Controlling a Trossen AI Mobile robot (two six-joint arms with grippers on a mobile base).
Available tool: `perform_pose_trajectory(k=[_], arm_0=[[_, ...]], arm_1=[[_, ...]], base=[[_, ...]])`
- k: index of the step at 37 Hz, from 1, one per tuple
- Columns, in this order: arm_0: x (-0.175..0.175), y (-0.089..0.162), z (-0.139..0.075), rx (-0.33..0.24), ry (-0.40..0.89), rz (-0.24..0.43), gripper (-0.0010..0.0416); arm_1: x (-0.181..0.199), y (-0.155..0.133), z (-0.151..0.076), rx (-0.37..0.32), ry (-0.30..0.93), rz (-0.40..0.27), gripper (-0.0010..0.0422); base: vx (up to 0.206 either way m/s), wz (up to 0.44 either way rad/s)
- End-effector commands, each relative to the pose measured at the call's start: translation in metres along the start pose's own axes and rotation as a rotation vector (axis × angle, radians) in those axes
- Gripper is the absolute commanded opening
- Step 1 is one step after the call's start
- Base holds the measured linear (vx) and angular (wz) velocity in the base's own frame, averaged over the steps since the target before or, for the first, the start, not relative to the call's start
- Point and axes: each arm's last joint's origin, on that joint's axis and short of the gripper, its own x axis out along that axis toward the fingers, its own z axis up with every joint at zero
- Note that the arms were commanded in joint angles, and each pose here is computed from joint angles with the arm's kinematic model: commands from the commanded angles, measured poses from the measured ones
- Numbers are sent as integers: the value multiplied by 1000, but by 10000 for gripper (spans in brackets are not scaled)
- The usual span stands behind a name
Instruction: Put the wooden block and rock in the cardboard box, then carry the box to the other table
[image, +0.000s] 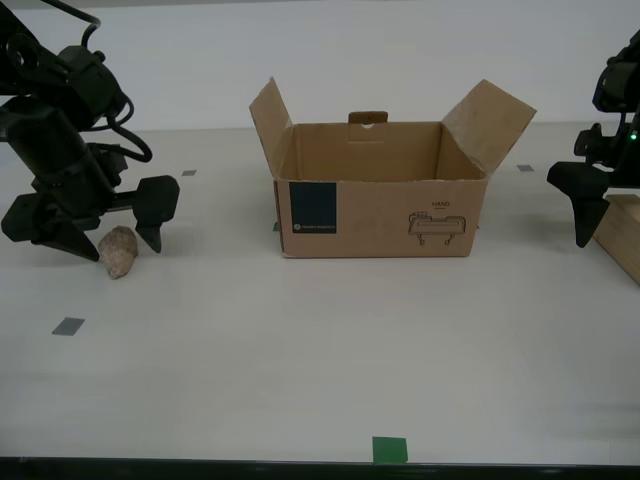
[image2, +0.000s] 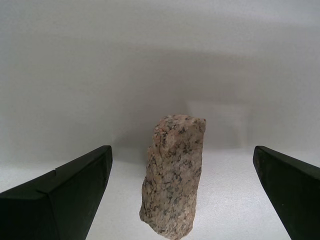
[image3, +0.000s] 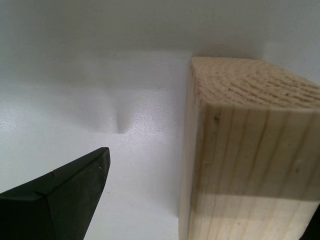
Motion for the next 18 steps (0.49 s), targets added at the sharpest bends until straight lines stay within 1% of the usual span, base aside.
perform_pose_trajectory(k=[1, 18], arm_0=[[0, 0, 0, 0, 1, 0, 390], [0, 2, 0, -4, 4, 0, 390]], arm_1=[[0, 0, 0, -5, 3, -1, 387], [0, 0, 0, -5, -3, 27, 387]], base=[[0, 0], [0, 0]])
